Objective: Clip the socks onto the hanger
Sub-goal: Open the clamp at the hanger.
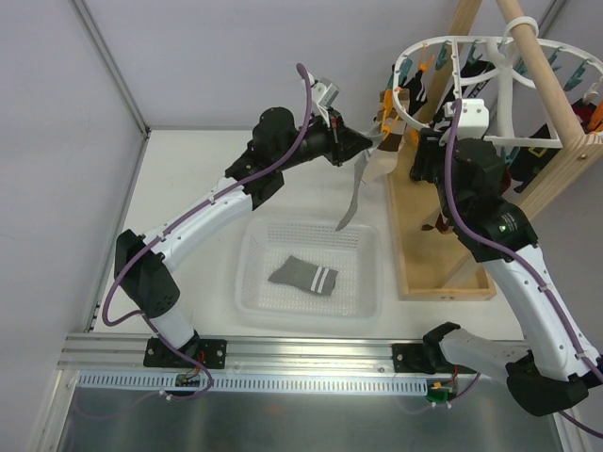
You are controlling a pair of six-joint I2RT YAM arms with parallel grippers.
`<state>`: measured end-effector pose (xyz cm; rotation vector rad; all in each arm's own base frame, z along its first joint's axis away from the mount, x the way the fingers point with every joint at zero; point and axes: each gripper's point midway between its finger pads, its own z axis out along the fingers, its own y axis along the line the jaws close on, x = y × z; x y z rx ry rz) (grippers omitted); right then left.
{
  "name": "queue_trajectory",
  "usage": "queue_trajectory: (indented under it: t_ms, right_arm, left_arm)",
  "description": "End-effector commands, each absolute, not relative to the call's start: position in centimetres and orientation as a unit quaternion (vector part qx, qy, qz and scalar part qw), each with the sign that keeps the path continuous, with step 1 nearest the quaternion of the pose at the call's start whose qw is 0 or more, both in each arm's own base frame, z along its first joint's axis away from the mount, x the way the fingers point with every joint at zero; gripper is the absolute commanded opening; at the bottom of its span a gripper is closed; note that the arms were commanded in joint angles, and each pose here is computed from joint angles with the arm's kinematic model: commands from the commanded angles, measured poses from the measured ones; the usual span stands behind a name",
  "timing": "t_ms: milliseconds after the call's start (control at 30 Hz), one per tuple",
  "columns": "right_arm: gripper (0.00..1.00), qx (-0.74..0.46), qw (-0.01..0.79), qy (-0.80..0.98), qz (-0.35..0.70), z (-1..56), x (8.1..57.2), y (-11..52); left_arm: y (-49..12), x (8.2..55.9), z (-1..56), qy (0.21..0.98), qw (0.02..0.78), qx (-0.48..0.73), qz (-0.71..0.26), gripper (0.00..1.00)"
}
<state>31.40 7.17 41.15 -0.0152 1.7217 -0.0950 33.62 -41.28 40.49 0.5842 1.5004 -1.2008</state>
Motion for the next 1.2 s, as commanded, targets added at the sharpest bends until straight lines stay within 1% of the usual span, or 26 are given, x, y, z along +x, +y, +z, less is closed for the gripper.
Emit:
queue_trajectory:
  t_ms: [0, 33, 300, 367, 467, 567, 600, 633, 733, 767, 867, 933, 967, 1000, 1067, 1133, 1167]
  right_arm:
    - [0.60, 0.005, 0.691, 0.723, 0.004, 43.6, 31.8, 8.0]
    - [0.61, 0.001, 0.695, 0.719, 0.010, 43.9, 31.9, 8.2]
    - [0.63, -0.007, 0.699, 0.714, 0.036, 43.8, 32.7, 9.4]
    - [0.59, -0.006, 0.702, 0.711, 0.042, 43.9, 32.8, 9.5]
    - [0.54, 0.007, 0.705, 0.707, 0.042, 44.3, 32.5, 9.1]
    - [0.48, 0.017, 0.712, 0.700, 0.040, 45.0, 31.8, 8.4]
    - [0.48, 0.020, 0.714, 0.699, 0.039, 45.2, 31.6, 8.2]
    - [0.46, 0.022, 0.715, 0.698, 0.037, 45.4, 31.3, 8.0]
    - [0.43, 0.018, 0.712, 0.701, 0.032, 45.4, 31.1, 7.8]
    - [0.43, 0.017, 0.712, 0.701, 0.030, 45.4, 31.0, 7.7]
    - [0.42, 0.012, 0.709, 0.704, 0.034, 45.3, 30.9, 7.9]
    - [0.41, 0.011, 0.709, 0.704, 0.036, 45.3, 30.9, 7.9]
    - [0.41, 0.012, 0.710, 0.703, 0.037, 45.4, 30.9, 7.9]
    - [0.41, 0.013, 0.711, 0.702, 0.037, 45.6, 30.8, 7.9]
    - [0.41, 0.013, 0.713, 0.700, 0.042, 46.0, 30.7, 7.9]
    - [0.41, 0.013, 0.714, 0.699, 0.043, 46.3, 30.5, 7.9]
    - [0.41, 0.012, 0.714, 0.699, 0.043, 46.3, 30.4, 7.8]
  left_arm:
    - [-40.1, 32.6, 43.9, 0.591, 0.567, 0.260, -0.511, 0.00]
    - [-40.1, 32.6, 44.0, 0.590, 0.568, 0.261, -0.511, 0.00]
    - [-40.1, 32.3, 44.1, 0.587, 0.566, 0.263, -0.515, 0.00]
    - [-40.0, 32.4, 44.1, 0.587, 0.569, 0.263, -0.512, 0.00]
    - [-39.7, 32.7, 43.9, 0.592, 0.574, 0.255, -0.505, 0.06]
    - [-39.1, 33.1, 43.9, 0.600, 0.583, 0.240, -0.493, 0.25]
    - [-38.9, 33.1, 44.1, 0.599, 0.586, 0.241, -0.489, 0.30]
    - [-38.8, 33.0, 44.2, 0.598, 0.589, 0.243, -0.487, 0.41]
    - [-38.2, 32.3, 44.9, 0.591, 0.594, 0.250, -0.486, 0.65]
    - [-37.9, 31.9, 45.4, 0.587, 0.597, 0.250, -0.486, 0.69]
    - [-38.0, 30.6, 45.9, 0.575, 0.590, 0.267, -0.500, 0.73]
    - [-38.9, 29.5, 46.4, 0.557, 0.580, 0.286, -0.521, 0.74]
    - [-40.0, 28.7, 45.7, 0.552, 0.555, 0.308, -0.540, 0.74]
    - [-40.7, 28.0, 46.3, 0.537, 0.551, 0.320, -0.553, 0.74]
    - [-42.5, 27.4, 44.9, 0.529, 0.521, 0.347, -0.573, 0.74]
    - [-43.4, 27.2, 45.3, 0.508, 0.522, 0.356, -0.585, 0.74]
    - [-44.0, 27.8, 44.4, 0.513, 0.512, 0.352, -0.591, 0.74]
